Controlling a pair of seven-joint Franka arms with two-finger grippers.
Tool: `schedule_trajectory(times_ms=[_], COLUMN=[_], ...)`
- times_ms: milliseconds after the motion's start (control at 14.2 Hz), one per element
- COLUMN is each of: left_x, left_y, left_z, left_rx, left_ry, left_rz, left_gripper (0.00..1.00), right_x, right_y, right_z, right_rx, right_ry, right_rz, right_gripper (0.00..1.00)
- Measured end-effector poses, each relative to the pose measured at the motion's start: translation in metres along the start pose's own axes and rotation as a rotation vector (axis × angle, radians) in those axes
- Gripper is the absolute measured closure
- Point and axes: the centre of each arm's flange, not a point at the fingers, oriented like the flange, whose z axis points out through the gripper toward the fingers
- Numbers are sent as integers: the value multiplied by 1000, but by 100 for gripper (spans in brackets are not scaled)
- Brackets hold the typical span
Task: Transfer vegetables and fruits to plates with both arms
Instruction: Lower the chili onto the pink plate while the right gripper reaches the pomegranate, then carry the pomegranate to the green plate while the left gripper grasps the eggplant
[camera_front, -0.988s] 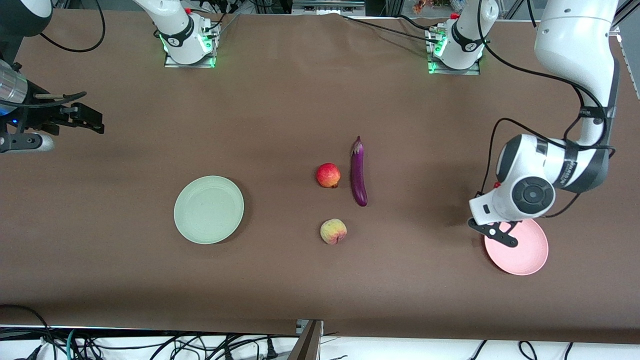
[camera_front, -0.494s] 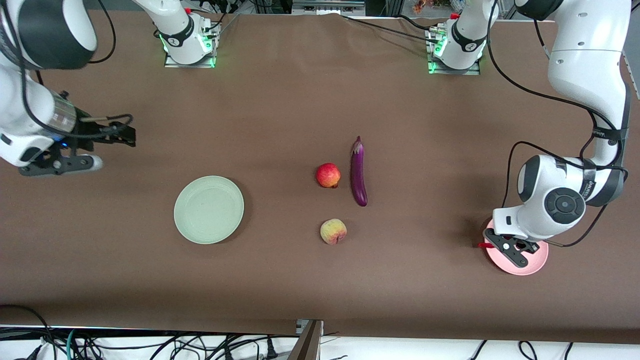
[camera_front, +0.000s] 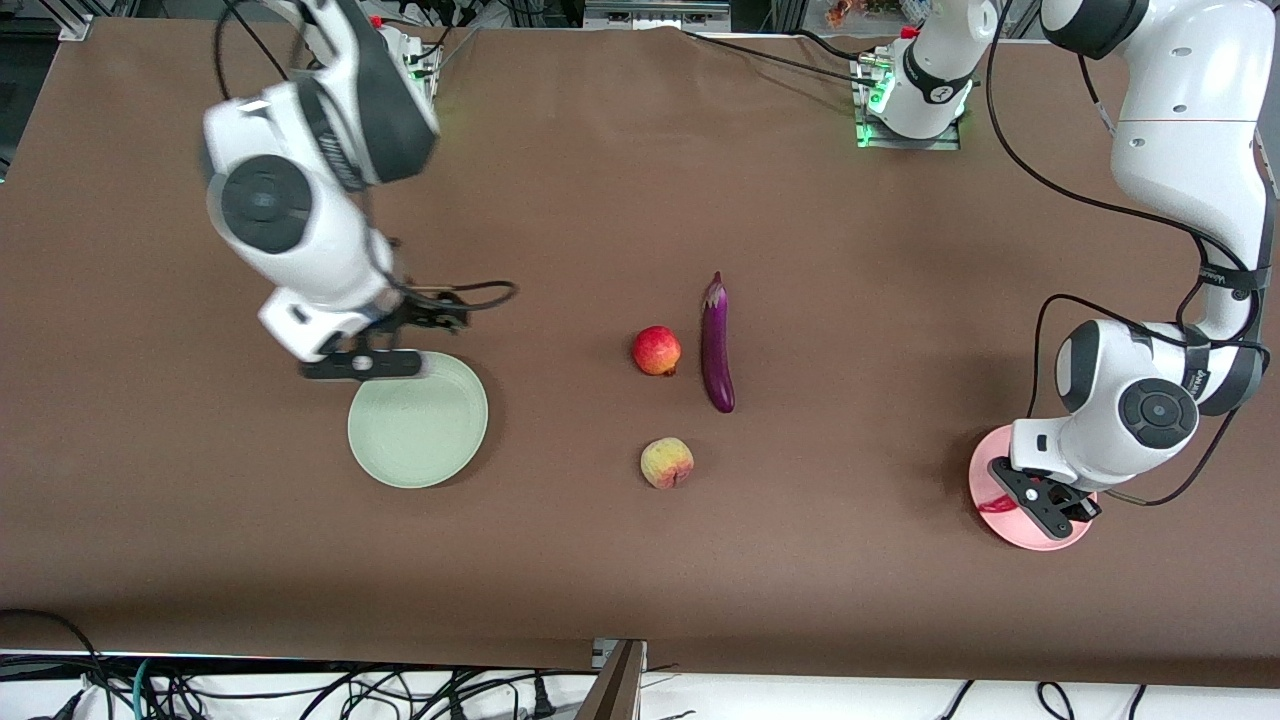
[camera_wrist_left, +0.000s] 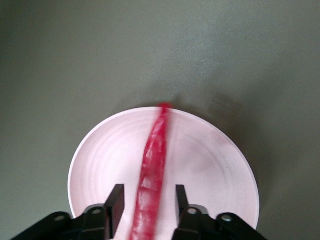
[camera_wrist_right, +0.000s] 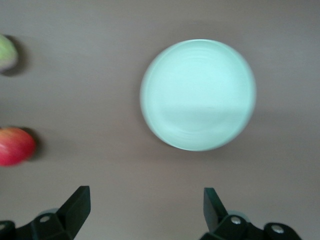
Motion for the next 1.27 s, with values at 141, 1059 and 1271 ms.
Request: schedule_trajectory(times_ms=[141, 1059, 1271], left_x=[-1, 19, 27], left_y=[-1, 31, 45], left_z=[0, -54, -68], left_rx=[0, -206, -227], left_ry=[0, -116, -172], left_rz=[-3, -300, -441], left_gripper=[26, 0, 0], right_x=[-1, -55, -57], right_y=[-51, -224, -228], right_z=[35, 181, 197], right_rx=[71, 225, 208], right_ry=[26, 167, 187], right_rz=[87, 218, 193], right_gripper=[0, 0, 0])
